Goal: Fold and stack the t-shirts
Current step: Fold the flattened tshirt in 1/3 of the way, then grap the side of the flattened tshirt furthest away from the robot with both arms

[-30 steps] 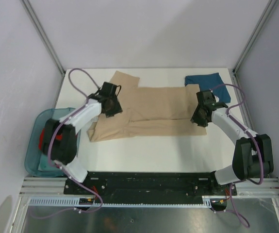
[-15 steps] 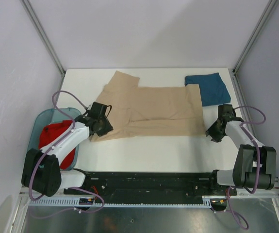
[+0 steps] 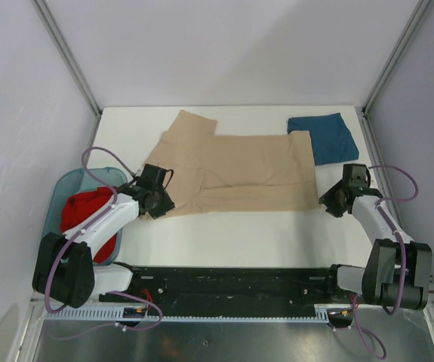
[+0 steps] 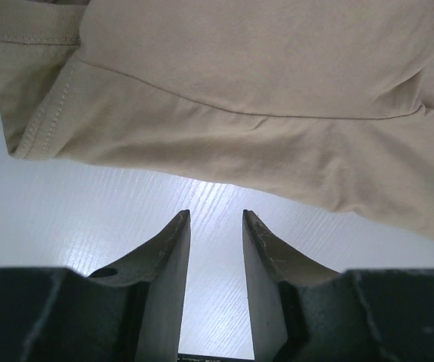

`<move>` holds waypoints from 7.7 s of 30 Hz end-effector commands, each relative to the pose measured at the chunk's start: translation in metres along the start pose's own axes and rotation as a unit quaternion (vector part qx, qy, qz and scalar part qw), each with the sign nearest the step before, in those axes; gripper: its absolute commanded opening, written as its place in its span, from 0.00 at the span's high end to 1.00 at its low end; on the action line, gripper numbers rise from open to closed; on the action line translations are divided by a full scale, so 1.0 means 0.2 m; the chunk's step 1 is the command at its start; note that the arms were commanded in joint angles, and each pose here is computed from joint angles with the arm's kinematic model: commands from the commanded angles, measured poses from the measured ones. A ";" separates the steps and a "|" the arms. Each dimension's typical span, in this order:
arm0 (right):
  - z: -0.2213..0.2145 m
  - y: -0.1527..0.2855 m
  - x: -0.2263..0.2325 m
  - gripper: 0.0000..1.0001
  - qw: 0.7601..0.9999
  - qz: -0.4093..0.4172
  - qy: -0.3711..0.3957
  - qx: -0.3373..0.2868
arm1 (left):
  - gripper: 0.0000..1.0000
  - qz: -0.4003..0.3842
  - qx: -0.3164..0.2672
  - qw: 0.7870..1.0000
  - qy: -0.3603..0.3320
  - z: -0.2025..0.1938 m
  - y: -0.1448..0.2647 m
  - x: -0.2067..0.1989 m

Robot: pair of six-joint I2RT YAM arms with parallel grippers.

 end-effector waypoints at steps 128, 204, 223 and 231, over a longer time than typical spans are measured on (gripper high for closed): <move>0.25 0.06 0.33 0.38 0.998 0.007 0.067 -0.018 | 0.39 -0.046 -0.112 0.971 -0.205 0.64 0.12 -0.60; 0.71 -0.37 0.49 0.55 0.987 0.018 0.119 -0.108 | 1.00 -0.158 -0.084 0.969 -0.172 1.08 -0.78 -1.17; 0.77 -0.53 0.51 0.66 0.990 -0.030 0.105 -0.090 | 1.00 -0.167 -0.076 0.969 -0.168 1.08 -0.81 -1.16; 0.75 -0.54 0.52 0.69 0.990 -0.034 0.110 -0.079 | 1.00 -0.169 -0.075 0.969 -0.167 1.09 -0.81 -1.16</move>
Point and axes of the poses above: each gripper's point midway between its finger pads, its own y axis back along the fingers, its own x axis along the line the jaws close on, z = x × y, the point moved 7 cm from there along y, back along the fingers, and after that the axes turned 10 degrees about y, right-handed, at the moved point
